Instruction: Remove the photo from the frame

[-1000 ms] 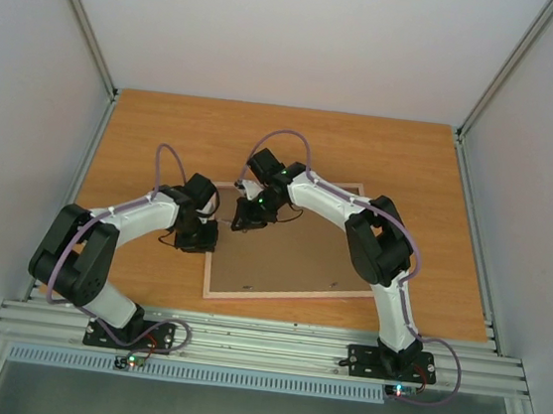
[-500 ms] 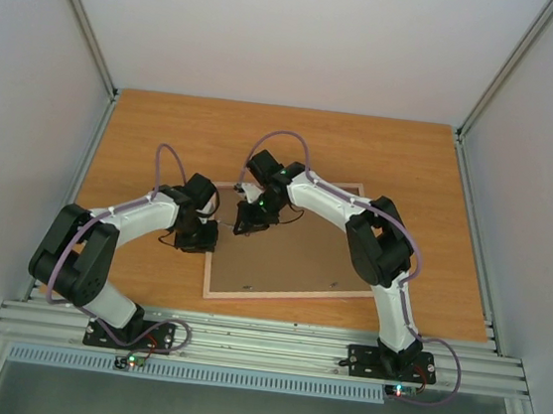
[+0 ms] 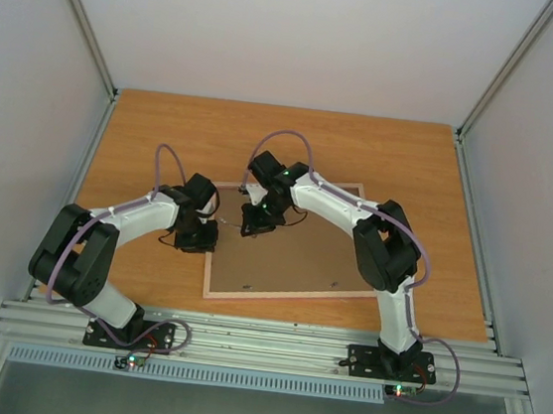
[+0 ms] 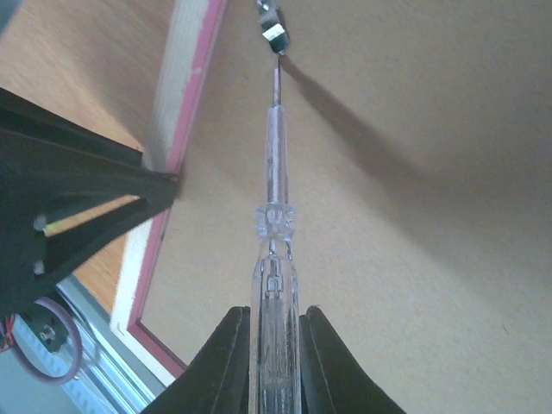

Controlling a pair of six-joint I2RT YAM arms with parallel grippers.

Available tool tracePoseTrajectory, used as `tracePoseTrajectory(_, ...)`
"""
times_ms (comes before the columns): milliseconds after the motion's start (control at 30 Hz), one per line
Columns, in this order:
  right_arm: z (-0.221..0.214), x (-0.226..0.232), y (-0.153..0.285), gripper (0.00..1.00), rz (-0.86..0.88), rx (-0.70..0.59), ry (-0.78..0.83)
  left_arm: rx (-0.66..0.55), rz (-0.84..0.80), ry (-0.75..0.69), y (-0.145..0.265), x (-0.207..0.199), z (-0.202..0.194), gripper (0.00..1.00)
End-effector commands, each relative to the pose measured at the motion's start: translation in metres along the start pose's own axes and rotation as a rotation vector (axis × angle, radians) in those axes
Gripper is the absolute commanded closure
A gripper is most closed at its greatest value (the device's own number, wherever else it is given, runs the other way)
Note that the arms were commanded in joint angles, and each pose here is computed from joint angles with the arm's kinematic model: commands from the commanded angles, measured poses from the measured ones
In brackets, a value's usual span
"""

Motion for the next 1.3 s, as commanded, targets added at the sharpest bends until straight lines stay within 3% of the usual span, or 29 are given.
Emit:
tracePoseTrajectory(0,-0.009,0.006,0.020,0.99,-0.006,-0.046,0.021,0.021,-0.004,0.021,-0.007,0.004,-0.007,0.93)
tracePoseTrajectory(167,-0.013,0.019,0.049,0.99,0.036,-0.168,0.082,-0.015,0.000,0.080,-0.003,0.008,-0.010,0.93)
tracePoseTrajectory(433,-0.034,0.001,0.074,0.99,0.013,-0.317,0.049,-0.053,-0.069,0.246,-0.001,0.017,-0.022,0.95)
tracePoseTrajectory(833,-0.047,-0.023,0.069,0.99,0.010,-0.364,0.008,-0.063,-0.188,0.441,0.000,0.021,-0.042,0.88)
tracePoseTrajectory(1033,-0.041,-0.029,0.063,0.99,0.010,-0.375,0.004,-0.037,-0.148,0.429,0.003,0.020,-0.051,0.72)
tracePoseTrajectory(1133,-0.040,-0.030,0.063,0.99,0.010,-0.381,0.004,-0.067,-0.072,0.381,0.017,0.024,-0.054,0.54)
tracePoseTrajectory(1267,-0.040,-0.033,0.063,0.99,0.009,-0.385,0.004,-0.203,0.081,0.259,0.050,0.027,-0.043,0.27)
Point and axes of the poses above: each gripper's point midway between its finger pads, its own y axis back along the fingers, its own x axis along the line the jaws close on, z = x × y, the point moved 10 cm from there along y, back along the fingers, and after that the axes turned 9 degrees about y, right-handed, at the moved point
